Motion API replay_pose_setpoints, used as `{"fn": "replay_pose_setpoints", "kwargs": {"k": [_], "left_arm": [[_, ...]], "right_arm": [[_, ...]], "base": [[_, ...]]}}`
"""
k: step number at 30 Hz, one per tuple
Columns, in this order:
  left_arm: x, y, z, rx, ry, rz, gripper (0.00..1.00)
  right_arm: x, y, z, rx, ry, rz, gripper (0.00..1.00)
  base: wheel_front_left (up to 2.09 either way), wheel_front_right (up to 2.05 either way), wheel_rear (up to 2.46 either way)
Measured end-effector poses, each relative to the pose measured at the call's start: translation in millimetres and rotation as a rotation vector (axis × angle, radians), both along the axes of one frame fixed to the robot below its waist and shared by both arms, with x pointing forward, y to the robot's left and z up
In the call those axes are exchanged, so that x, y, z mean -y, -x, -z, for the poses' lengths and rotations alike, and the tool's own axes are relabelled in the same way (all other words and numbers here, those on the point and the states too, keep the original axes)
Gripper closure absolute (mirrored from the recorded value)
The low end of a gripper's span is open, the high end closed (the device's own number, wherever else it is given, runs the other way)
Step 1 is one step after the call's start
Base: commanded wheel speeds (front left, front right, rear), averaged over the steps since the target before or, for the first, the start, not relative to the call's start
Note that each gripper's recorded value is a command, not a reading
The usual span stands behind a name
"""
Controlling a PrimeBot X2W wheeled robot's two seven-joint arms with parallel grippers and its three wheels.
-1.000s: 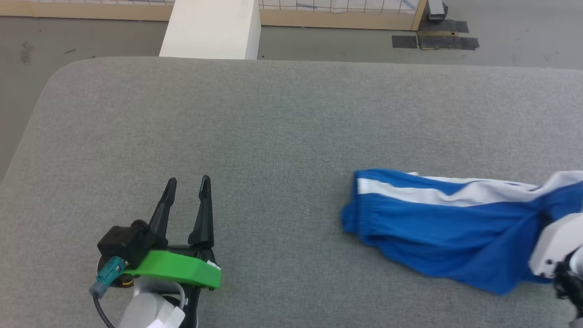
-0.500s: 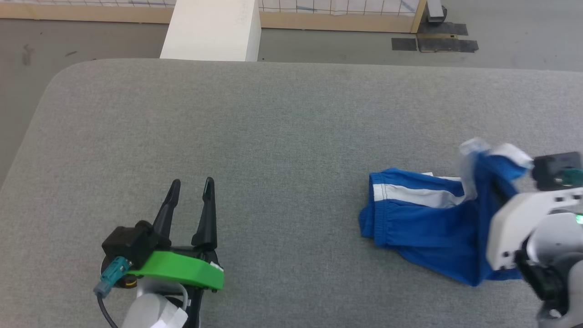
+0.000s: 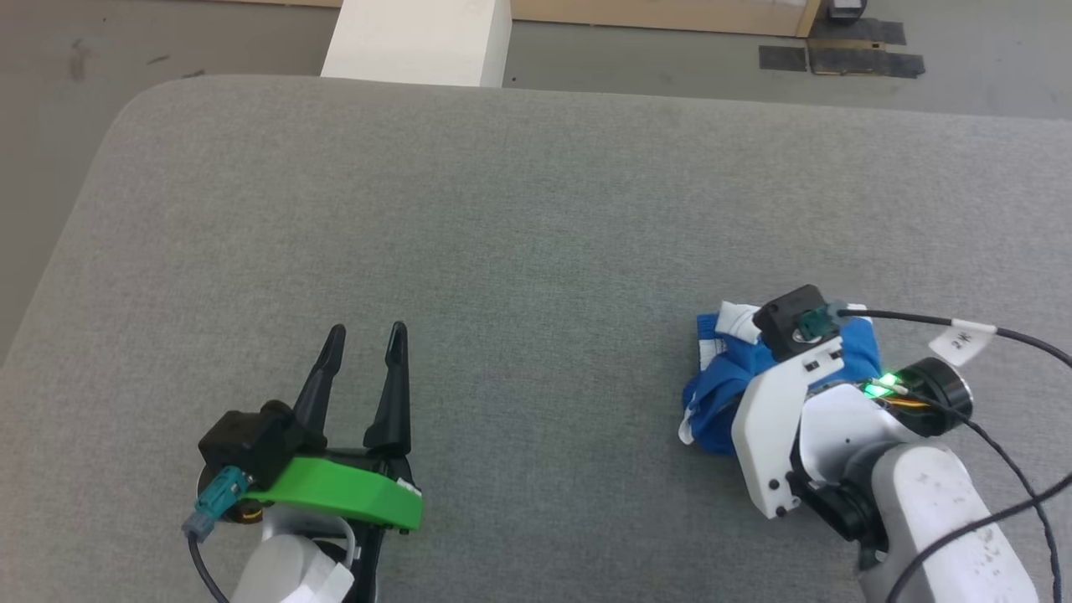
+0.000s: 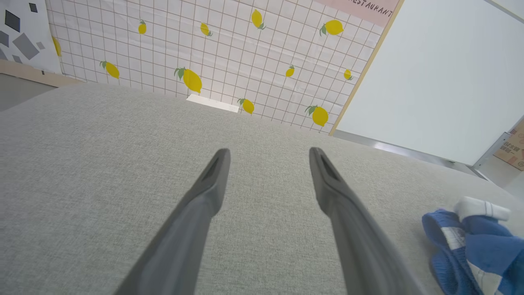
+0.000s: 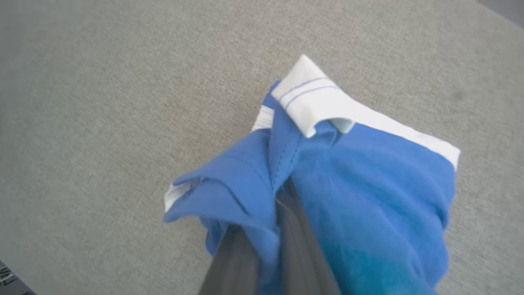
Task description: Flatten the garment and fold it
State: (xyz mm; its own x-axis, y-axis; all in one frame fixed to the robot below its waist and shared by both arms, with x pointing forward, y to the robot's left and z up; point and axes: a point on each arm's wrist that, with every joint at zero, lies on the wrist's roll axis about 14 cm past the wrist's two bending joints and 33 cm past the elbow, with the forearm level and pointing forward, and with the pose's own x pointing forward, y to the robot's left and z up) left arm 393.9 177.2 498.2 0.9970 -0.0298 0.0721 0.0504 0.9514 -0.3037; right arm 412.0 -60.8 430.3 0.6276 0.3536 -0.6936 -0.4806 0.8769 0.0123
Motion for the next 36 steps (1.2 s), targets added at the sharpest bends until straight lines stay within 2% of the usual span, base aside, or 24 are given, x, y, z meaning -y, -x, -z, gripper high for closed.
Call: {"fn": "replay_pose_setpoints", "kwargs": {"k": [1, 2, 3, 7, 10, 13, 14, 15, 20, 25, 27, 32, 36], "left_arm": [[-0.8, 0.4, 0.7, -0.003, 0.000, -0.002, 0.00], [-1.8, 0.9, 1.4, -0.005, 0.000, -0.005, 0.00], [-2.6, 1.3, 1.7, -0.006, -0.001, -0.008, 0.00], [-4.5, 1.9, 1.3, -0.005, -0.001, -0.014, 0.00], [-3.5, 2.0, -1.9, 0.004, 0.000, -0.010, 0.00], [-0.3, 1.5, -6.8, 0.019, 0.003, -0.001, 0.00], [1.3, 1.4, -8.7, 0.025, 0.004, 0.003, 0.00], [4.8, 0.9, -13.9, 0.041, 0.007, 0.013, 0.00], [13.3, 0.2, -20.0, 0.060, 0.013, 0.038, 0.00], [21.6, -0.5, -25.1, 0.075, 0.016, 0.062, 0.00], [24.9, -0.9, -26.4, 0.080, 0.017, 0.071, 0.00], [31.4, -2.7, -28.8, 0.088, 0.007, 0.090, 0.00], [30.3, -4.6, -29.1, 0.091, -0.009, 0.088, 0.00]], "right_arm": [[-2.0, -0.7, 4.9, -0.014, 0.002, -0.005, 0.89], [-4.9, -0.8, 8.5, -0.022, 0.002, -0.012, 0.20], [-7.8, -1.0, 9.6, -0.023, -0.006, -0.018, 0.00], [-20.9, -1.2, 2.9, 0.001, -0.067, -0.041, 0.00], [-26.2, -5.7, -19.7, 0.072, -0.142, -0.038, 0.00], [-24.1, -14.8, -56.8, 0.211, -0.228, -0.015, 0.00], [-19.4, -18.8, -72.5, 0.274, -0.270, 0.010, 0.00], [1.1, -23.9, -104.9, 0.420, -0.365, 0.094, 0.00], [62.0, -19.6, -117.2, 0.528, -0.476, 0.317, 0.00], [117.4, -6.4, -97.3, 0.455, -0.629, 0.545, 0.00], [130.9, -0.2, -82.9, 0.378, -0.729, 0.626, 0.00], [143.3, 17.3, -39.5, 0.154, -0.839, 0.740, 0.00], [135.6, 23.3, -12.0, -0.027, -0.886, 0.758, 0.00]], "base": [[0.00, 0.00, 0.00], [0.00, 0.00, 0.00], [0.00, 0.00, 0.00], [0.00, 0.00, 0.00], [0.00, 0.00, 0.00], [0.00, 0.00, 0.00], [0.00, 0.00, 0.00], [0.00, 0.00, 0.00], [0.00, 0.00, 0.00], [0.00, 0.00, 0.00], [0.00, 0.00, 0.00], [0.00, 0.00, 0.00], [0.00, 0.00, 0.00]]}}
